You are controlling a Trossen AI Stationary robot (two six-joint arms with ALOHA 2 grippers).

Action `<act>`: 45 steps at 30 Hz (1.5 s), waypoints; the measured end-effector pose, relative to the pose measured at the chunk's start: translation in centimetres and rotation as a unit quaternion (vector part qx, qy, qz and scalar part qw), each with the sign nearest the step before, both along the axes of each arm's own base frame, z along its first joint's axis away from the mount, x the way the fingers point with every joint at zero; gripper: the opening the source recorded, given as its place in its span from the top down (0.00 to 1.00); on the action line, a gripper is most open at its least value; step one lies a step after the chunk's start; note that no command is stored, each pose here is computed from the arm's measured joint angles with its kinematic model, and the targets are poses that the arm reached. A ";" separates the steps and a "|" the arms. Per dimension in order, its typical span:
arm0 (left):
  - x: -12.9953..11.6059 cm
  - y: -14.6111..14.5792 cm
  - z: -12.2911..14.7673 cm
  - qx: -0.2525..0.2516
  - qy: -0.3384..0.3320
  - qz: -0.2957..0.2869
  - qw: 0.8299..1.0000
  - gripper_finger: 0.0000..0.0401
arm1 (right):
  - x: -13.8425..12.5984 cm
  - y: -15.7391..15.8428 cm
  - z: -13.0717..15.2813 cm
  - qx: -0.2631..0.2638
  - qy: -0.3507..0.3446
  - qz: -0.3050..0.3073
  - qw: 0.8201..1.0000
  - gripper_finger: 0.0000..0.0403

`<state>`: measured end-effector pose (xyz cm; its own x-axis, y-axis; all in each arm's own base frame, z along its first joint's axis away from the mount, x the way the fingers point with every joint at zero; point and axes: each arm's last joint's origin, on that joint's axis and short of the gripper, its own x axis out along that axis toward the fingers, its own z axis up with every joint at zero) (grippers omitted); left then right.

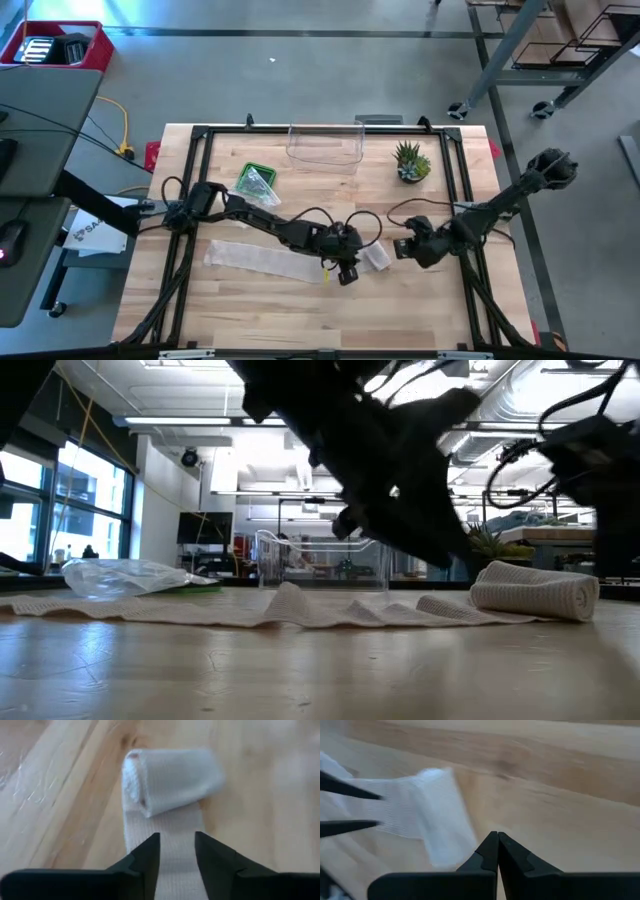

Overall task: Roll bandage
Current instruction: Roll the bandage

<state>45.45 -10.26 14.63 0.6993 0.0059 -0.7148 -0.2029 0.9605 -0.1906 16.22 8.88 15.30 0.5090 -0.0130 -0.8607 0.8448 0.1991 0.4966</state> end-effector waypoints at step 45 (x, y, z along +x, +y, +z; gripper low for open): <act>-0.4 -1.0 -2.7 -0.115 0.074 -0.018 0.990 1.00 | 4.6 -0.4 -2.3 0.070 -0.084 0.035 0.993 1.00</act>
